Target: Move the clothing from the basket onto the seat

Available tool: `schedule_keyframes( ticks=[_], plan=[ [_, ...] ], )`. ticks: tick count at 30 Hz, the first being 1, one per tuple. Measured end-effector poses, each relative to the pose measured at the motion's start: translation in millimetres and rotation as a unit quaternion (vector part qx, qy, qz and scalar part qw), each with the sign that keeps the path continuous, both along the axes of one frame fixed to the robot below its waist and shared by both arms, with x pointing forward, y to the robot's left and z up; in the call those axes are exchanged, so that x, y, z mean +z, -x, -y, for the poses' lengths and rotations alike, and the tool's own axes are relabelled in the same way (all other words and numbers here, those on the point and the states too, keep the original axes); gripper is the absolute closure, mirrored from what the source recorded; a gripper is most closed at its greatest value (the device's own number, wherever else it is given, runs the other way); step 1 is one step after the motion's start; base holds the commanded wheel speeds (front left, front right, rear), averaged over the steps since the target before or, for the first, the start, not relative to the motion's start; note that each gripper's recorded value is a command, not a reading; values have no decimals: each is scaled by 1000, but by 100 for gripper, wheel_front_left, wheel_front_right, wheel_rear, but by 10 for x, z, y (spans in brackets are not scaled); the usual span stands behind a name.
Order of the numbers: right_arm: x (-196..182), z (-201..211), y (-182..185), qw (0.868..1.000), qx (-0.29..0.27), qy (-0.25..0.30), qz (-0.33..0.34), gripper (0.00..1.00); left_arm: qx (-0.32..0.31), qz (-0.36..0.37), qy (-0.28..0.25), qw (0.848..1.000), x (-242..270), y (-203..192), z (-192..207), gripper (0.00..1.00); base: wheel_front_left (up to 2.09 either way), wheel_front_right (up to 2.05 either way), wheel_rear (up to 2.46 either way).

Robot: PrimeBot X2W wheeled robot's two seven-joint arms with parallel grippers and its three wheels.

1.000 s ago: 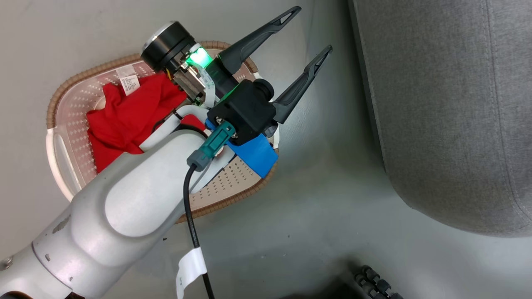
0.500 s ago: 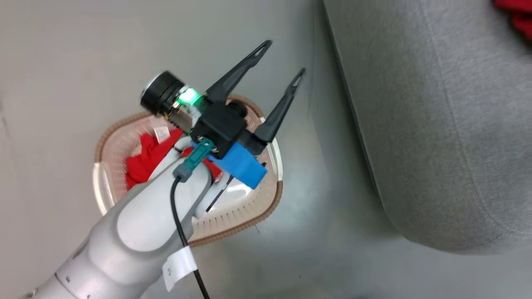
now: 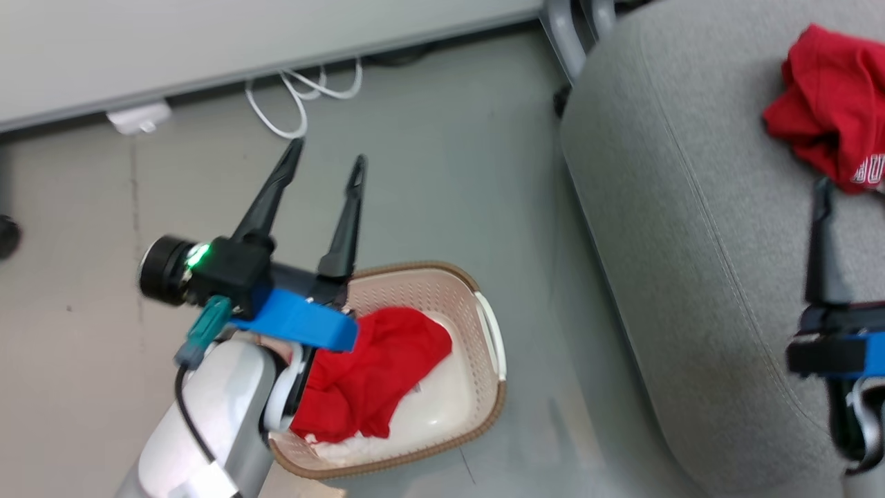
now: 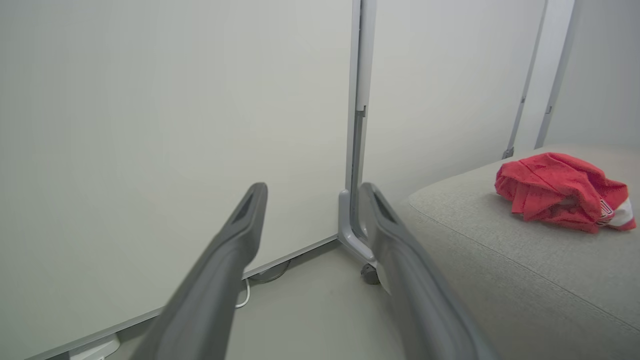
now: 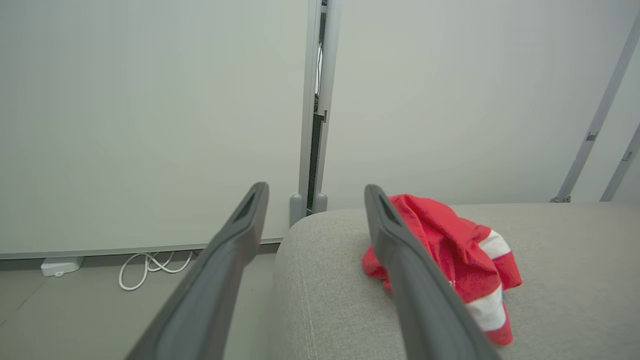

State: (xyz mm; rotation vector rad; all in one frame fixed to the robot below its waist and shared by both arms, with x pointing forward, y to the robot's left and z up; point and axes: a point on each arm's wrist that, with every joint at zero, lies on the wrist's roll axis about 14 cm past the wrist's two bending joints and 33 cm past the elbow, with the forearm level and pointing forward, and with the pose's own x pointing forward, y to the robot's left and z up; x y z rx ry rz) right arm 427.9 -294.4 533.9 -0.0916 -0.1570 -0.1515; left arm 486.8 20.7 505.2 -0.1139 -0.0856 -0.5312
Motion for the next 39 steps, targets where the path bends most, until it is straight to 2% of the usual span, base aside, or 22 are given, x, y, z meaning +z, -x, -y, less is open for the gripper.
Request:
schedule_keyframes(
  ticks=[10, 17, 27, 39],
  plan=[
    [140, -710, 199, 995, 86, -38, 26, 0, 144, 23, -2, 989, 260, 428, -958, 0, 0, 0, 0],
    [170, -1079, 327, 989, 125, -66, 33, 0, 214, 31, 7, 976, 332, 802, -1399, 0, 0, 0, 0],
    [-27, -1317, 553, 986, 144, -87, 3, 0, 256, 16, 5, 967, 212, 1196, -1650, 0, 0, 0, 0],
    [-179, -1344, 601, 985, 143, -96, -20, 0, 260, 4, -11, 966, 104, 1275, -1701, 0, 0, 0, 0]
  ],
)
